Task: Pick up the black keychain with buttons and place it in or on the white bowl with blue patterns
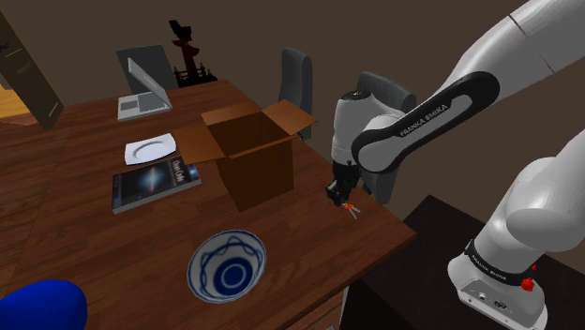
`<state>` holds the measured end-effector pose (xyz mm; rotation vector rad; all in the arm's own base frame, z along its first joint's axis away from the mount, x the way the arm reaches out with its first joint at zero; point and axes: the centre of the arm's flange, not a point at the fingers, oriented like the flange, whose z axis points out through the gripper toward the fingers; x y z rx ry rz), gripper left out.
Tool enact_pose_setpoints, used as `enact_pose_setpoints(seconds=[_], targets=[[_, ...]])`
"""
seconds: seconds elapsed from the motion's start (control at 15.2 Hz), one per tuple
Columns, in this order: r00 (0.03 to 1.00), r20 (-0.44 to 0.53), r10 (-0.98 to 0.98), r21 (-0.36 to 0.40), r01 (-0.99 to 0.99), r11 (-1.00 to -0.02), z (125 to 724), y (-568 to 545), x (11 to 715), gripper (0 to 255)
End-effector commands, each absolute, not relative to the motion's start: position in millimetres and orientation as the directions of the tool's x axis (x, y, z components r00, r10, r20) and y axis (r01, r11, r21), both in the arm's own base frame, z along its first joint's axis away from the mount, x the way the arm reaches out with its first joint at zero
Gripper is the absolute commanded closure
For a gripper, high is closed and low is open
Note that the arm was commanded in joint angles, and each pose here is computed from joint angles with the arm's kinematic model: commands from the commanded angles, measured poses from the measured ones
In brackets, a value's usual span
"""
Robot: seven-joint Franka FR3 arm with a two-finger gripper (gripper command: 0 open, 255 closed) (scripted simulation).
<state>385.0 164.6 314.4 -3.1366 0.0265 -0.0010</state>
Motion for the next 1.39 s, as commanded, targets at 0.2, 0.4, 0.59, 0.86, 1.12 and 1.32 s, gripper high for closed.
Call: enact_pose_setpoints(seconds=[0.2,0.4,0.59,0.86,1.12,1.32], targets=[[1.0,0.0,-0.017,-0.005,-0.017,-1.0,338.9,165.3,385.3,255],[1.0,0.0,-0.017,-0.005,-0.017,-1.0,354.8,165.3,385.3,255],[1.0,0.0,-0.017,-0.005,-0.017,-1.0,370.6,165.3,385.3,255],[1.0,0.0,-0.017,-0.005,-0.017,-1.0,391.8,165.3,385.3,255],[1.0,0.0,-0.017,-0.005,-0.017,-1.0,412.9,165.3,385.3,255],[1.0,0.0,-0.017,-0.005,-0.017,-1.0,428.7,165.3,385.3,255]])
